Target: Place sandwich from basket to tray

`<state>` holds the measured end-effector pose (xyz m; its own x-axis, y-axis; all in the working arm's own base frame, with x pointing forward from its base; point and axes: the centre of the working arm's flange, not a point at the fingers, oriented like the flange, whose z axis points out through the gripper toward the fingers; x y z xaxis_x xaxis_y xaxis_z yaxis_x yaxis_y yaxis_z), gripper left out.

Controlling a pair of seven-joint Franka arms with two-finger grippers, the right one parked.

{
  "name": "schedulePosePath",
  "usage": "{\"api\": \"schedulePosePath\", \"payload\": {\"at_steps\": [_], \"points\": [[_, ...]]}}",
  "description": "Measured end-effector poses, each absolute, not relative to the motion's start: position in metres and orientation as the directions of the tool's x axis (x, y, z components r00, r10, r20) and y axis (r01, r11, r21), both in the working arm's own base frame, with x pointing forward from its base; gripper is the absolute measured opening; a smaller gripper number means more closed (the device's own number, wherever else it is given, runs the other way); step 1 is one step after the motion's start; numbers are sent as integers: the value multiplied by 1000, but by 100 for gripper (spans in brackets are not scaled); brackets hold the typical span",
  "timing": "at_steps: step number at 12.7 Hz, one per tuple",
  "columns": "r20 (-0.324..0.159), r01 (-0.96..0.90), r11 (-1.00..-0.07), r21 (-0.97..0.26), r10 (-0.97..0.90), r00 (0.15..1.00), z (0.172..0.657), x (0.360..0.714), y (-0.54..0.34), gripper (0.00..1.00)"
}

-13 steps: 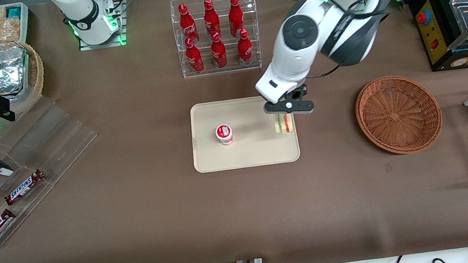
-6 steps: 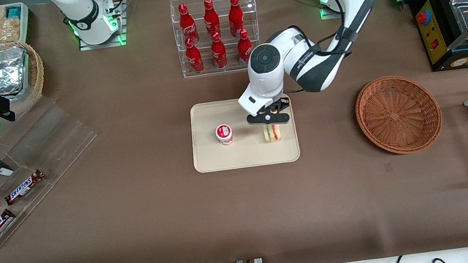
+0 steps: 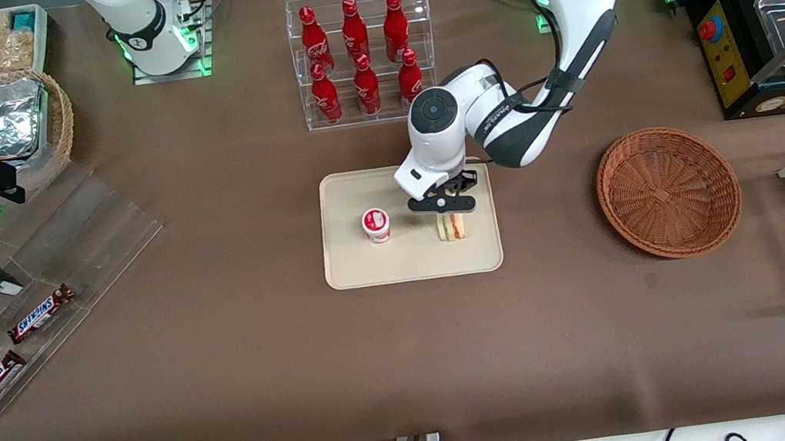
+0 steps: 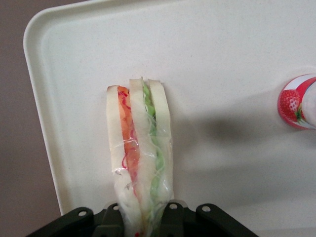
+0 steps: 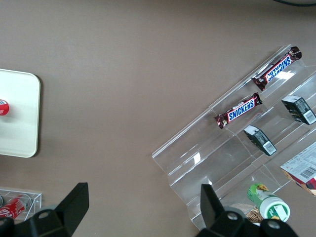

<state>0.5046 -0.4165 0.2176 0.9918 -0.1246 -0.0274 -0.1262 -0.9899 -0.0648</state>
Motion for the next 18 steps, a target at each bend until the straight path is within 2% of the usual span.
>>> {"api": "schedulePosePath", "payload": {"at_steps": [4, 5, 9, 12, 13, 18], "points": [[-21, -133, -988, -72, -132, 991, 214, 505, -416, 17], [-21, -131, -989, -72, -130, 991, 213, 505, -416, 22], [-12, -123, -989, -79, -122, 992, 211, 505, -416, 64], [21, -49, -996, -75, -50, 999, 231, 522, -413, 97], [37, -7, -997, -74, -10, 999, 247, 534, -406, 100], [74, 189, -979, -76, 183, 980, 347, 587, -353, 100]]}}
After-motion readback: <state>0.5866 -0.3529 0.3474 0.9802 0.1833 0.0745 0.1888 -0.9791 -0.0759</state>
